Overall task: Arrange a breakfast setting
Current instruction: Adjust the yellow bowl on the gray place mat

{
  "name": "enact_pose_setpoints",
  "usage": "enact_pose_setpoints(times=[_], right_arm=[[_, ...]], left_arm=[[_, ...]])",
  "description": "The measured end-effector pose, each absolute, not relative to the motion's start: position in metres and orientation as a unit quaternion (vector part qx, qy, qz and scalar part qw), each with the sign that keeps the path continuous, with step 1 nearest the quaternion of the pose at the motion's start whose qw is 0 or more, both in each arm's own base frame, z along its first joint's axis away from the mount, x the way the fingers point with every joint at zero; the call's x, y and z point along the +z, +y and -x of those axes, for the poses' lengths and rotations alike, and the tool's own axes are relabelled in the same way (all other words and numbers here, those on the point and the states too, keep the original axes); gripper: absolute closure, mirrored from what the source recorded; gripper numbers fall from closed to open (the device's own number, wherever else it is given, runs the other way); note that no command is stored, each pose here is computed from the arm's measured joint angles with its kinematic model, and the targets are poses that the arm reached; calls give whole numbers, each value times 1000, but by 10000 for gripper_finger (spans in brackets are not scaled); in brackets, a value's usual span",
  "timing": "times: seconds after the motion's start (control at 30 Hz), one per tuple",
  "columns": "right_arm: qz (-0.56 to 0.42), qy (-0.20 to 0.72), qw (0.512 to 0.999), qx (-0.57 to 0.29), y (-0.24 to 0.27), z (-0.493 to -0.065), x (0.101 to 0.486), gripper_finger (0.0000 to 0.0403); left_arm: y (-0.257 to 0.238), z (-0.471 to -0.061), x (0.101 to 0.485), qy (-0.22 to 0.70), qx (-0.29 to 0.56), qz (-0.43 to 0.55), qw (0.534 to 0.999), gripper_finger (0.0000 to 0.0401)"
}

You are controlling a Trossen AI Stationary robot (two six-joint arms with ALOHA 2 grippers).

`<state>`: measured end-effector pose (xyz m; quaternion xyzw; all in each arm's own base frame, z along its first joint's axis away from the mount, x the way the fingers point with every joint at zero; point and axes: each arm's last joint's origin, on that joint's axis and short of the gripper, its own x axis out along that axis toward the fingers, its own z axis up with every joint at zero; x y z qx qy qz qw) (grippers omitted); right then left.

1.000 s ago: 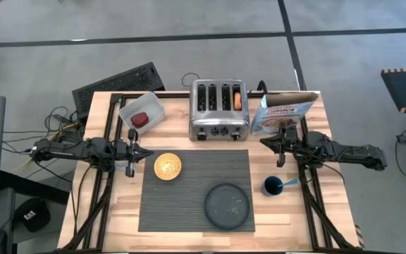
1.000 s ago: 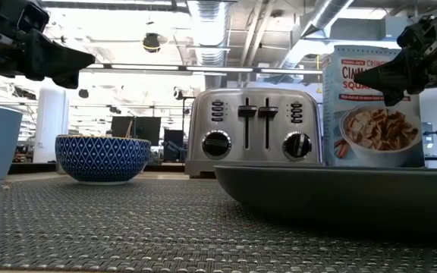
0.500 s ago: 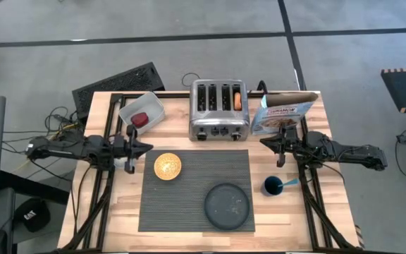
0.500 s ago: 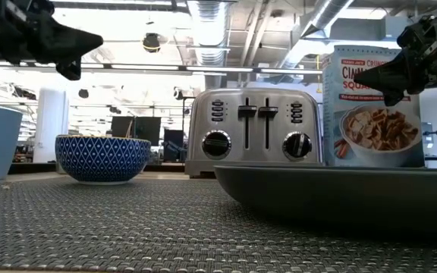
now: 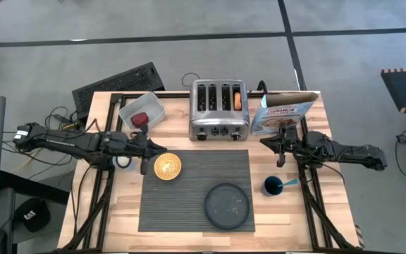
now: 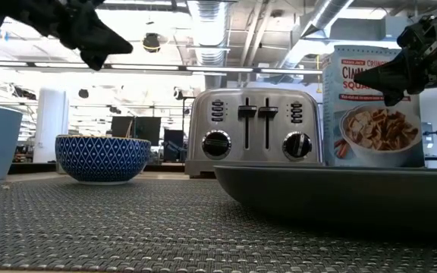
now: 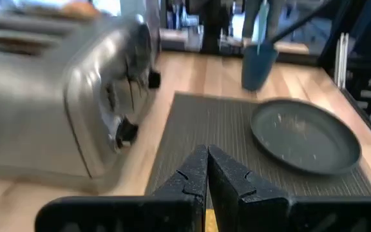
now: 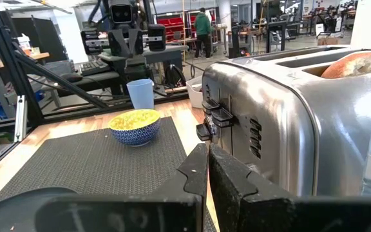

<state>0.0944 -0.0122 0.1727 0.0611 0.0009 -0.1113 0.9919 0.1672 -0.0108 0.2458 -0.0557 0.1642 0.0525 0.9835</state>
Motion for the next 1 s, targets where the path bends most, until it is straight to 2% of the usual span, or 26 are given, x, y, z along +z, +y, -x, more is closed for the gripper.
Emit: enact_pose_setpoints(times=[0.2,0.33,0.43,0.73,0.83,1.0], right_arm=[[-61,1,992,-111,-12,-94,173,361],[-61,1,992,-111,-12,-94,173,361],[-61,1,992,-111,-12,-94,173,361],[-61,-1,992,-111,-12,-94,173,361],[-61,-1,992,-111,-12,-94,173,361],[-61,-2,992,-111,-12,-94,173,361]], left_arm=[[-13,-189,247,202,52,58,976,401],[-10,-197,246,243,87,59,964,393],[-4,-200,243,295,125,63,945,366],[9,-209,218,419,169,120,884,240],[10,-212,208,451,168,124,868,222],[11,-219,194,479,176,128,850,219]])
